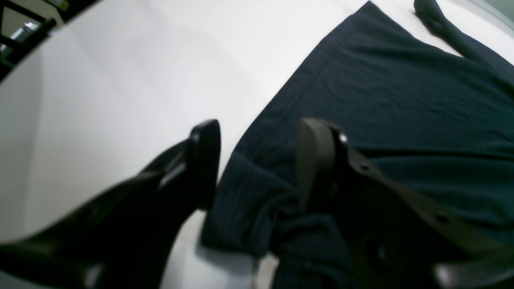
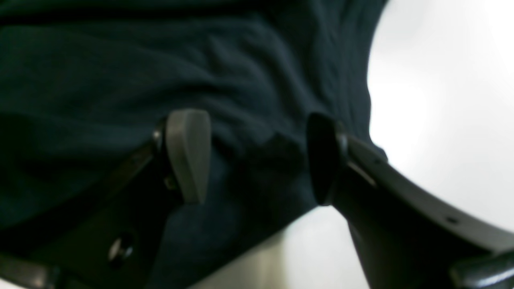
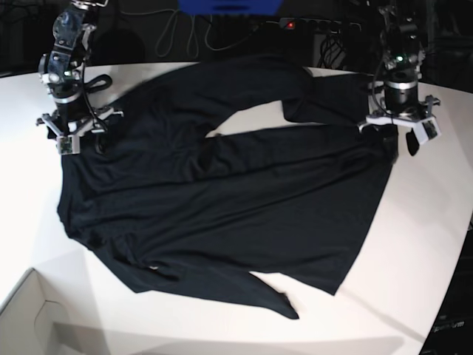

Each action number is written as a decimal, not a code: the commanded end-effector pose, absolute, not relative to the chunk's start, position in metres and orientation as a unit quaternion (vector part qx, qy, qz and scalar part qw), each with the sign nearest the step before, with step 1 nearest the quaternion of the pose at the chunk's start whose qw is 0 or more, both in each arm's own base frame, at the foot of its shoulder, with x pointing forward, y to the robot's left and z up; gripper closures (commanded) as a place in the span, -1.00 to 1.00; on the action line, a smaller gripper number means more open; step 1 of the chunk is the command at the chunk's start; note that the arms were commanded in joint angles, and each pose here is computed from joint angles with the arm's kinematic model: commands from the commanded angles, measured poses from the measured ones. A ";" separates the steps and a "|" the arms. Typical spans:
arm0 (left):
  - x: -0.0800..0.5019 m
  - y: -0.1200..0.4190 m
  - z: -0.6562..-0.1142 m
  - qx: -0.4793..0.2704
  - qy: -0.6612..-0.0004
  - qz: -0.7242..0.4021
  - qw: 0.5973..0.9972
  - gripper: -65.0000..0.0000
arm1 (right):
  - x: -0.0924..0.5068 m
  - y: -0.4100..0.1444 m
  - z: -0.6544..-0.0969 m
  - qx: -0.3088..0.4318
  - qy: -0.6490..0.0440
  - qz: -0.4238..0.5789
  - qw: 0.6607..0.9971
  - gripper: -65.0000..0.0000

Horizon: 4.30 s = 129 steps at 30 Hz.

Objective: Layout the t-shirt on the table in an organized manner, then fold the t-shirt properly
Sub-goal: 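Grasp the collar-end corners with both grippers and lift them, then stretch the shirt between both grippers and drag it across the table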

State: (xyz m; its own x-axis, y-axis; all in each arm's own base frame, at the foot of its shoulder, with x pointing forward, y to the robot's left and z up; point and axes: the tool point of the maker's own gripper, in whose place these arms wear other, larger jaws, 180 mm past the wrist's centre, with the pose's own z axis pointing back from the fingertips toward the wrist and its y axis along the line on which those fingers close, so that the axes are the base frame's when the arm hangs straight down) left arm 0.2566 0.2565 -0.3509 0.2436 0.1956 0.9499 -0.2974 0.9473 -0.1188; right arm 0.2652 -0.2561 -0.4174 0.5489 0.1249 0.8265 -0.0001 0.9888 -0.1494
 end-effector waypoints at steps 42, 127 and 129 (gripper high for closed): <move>0.189 0.204 -0.383 -0.002 -0.531 0.123 0.838 0.08 | 0.195 -0.292 -0.371 -0.100 -0.563 -0.048 0.819 -0.18; 0.131 0.226 -0.356 0.033 -0.503 0.081 0.860 1.00 | 0.175 -0.292 -0.368 -0.076 -0.570 -0.097 0.812 1.00; 0.133 0.225 -0.351 0.032 -0.508 0.079 0.857 1.00 | 0.179 -0.291 -0.360 -0.077 -0.579 -0.092 0.807 1.00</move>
State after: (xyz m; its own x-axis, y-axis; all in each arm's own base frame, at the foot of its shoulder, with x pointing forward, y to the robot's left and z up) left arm 0.1322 0.2233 -0.3600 0.4973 0.1136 0.8601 -0.1704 0.9849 -0.0316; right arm 0.1767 -0.2871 -0.3728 0.3552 -0.0750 0.9318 0.2347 0.9720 -0.0112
